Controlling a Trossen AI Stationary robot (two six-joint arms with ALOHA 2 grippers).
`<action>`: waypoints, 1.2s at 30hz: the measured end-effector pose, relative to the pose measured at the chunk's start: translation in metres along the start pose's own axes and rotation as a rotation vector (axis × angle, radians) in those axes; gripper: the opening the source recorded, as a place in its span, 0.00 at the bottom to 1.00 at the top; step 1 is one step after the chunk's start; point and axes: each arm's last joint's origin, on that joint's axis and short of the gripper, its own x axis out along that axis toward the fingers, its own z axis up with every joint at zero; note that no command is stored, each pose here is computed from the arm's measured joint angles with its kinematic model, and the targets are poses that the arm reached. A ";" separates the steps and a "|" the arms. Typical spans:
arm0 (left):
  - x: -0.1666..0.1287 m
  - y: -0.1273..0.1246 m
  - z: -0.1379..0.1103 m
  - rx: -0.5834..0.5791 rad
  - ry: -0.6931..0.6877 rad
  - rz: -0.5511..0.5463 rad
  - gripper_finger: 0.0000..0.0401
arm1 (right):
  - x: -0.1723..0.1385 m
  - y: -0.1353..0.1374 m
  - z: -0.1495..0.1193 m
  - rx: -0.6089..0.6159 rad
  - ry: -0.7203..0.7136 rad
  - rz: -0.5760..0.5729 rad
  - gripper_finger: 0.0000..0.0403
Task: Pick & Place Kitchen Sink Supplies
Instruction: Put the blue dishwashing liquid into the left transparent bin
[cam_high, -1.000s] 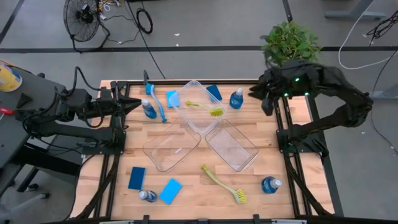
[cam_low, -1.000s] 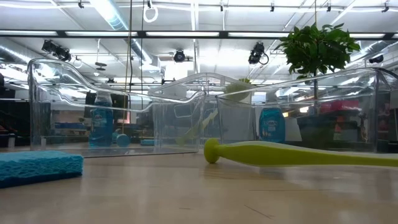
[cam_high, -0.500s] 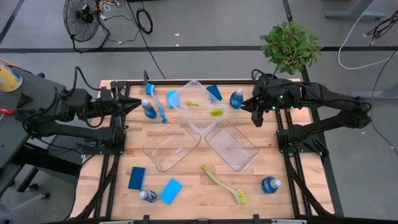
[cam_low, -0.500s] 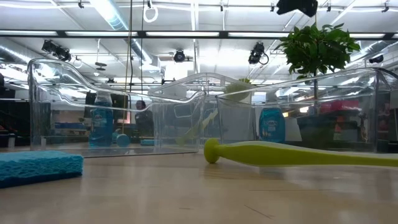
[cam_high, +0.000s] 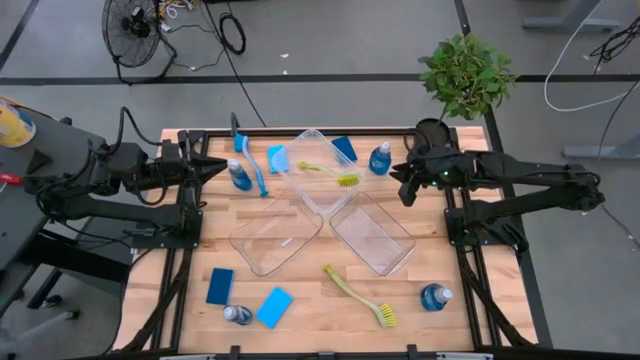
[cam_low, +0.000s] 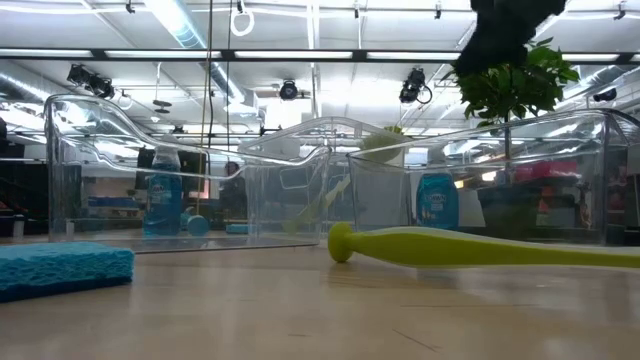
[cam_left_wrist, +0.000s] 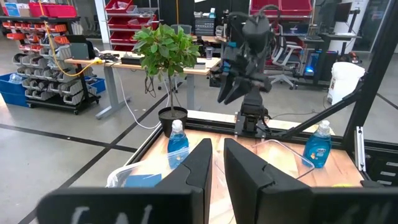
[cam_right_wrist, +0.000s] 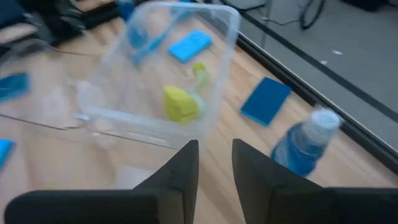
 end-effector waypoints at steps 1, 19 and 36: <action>0.000 0.000 0.000 0.000 0.001 0.000 0.12 | 0.003 -0.001 -0.003 0.001 0.001 -0.017 0.25; 0.003 -0.001 -0.001 0.003 0.010 0.000 0.12 | 0.043 -0.011 -0.055 0.249 0.127 -0.089 0.27; 0.003 -0.001 -0.001 0.004 0.011 0.000 0.12 | 0.063 -0.028 -0.080 0.289 0.137 -0.180 0.57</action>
